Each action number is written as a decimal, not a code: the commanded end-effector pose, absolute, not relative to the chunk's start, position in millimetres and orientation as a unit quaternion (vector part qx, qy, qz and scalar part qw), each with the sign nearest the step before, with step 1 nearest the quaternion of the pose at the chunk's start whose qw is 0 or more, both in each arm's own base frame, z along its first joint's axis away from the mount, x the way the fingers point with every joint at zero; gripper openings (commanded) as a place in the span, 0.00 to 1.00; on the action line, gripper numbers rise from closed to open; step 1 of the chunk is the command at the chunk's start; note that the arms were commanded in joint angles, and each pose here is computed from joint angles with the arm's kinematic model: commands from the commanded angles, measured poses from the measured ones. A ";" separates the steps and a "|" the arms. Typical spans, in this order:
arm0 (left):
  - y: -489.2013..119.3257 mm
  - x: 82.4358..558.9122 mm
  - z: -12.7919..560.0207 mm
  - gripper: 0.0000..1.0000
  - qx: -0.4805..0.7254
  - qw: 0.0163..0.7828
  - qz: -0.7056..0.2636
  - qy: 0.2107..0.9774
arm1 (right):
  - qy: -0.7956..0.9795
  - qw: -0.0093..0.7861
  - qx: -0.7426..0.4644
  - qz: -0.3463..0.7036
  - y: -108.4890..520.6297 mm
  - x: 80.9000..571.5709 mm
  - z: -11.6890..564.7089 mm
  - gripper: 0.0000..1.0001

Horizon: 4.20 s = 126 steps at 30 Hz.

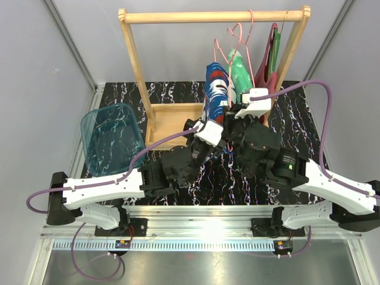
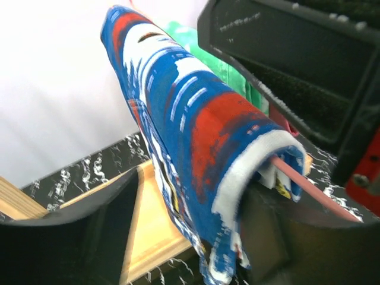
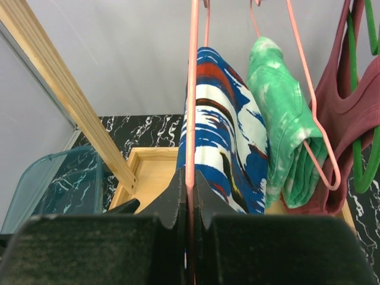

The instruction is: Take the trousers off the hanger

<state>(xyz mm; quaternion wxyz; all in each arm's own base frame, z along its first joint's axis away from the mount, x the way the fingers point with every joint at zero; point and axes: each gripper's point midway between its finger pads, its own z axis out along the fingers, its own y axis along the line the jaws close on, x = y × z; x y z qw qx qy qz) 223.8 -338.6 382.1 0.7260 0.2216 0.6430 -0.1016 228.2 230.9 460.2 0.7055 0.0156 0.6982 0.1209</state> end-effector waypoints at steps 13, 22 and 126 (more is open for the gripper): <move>-325.7 229.8 421.2 0.24 0.161 0.773 -0.134 0.598 | 0.679 0.676 0.018 0.285 264.4 204.1 492.9 0.00; -295.1 233.3 422.2 0.00 0.137 0.780 -0.090 0.604 | 0.697 0.671 -0.018 0.254 279.2 207.0 482.4 0.00; 62.9 406.4 286.1 0.99 -0.239 0.476 0.198 0.823 | 0.736 0.601 -0.104 0.295 238.6 185.7 380.0 0.00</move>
